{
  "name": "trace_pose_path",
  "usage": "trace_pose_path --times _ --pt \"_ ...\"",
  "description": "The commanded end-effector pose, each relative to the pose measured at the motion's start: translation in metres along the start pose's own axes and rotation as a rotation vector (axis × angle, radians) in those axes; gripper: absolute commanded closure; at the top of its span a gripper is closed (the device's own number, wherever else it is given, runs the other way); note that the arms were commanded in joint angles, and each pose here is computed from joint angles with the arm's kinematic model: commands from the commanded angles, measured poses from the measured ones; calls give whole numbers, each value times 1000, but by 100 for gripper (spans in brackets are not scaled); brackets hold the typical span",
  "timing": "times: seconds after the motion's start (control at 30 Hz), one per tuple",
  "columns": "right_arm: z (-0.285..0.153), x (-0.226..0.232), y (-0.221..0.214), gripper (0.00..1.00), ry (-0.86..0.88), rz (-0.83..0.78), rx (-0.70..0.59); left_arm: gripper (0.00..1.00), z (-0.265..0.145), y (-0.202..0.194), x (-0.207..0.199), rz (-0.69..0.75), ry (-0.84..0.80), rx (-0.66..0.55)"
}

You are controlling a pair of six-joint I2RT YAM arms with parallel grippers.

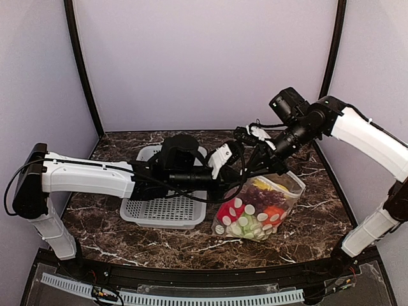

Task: Place the food in the zip-top bag and seal the zipper
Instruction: Zip the zipper on the zipper food storage bag.

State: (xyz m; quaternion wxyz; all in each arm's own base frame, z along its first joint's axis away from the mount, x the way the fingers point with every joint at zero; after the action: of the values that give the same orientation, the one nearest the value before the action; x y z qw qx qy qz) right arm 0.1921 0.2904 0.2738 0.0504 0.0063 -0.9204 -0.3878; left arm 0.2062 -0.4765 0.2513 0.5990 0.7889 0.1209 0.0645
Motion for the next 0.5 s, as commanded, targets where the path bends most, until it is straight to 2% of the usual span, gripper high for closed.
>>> trace_pose_path --times 0.0,0.23,0.47 --pt "0 -11 -14 100 -56 49 60 99 -27 35 7 13 73 -127" --pt "-13 -29 -34 100 -117 88 90 99 -50 33 18 -11 100 -160" --pt "-30 -47 -61 100 -169 143 120 99 -57 22 27 -31 122 -143"
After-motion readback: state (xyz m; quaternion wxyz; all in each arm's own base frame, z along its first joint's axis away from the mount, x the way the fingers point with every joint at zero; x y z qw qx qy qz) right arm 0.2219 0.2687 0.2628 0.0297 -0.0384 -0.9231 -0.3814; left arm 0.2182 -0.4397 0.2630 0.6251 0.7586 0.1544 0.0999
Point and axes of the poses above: each gripper's point midway between its finger pads, its own z axis out along the fingers, its own x axis along the line the jaws close on, y = z × x, the point moved 1 cm from there along -z, back along the fingers, and after that the axes turned 3 degrees about -z, right-handed, at the moved point
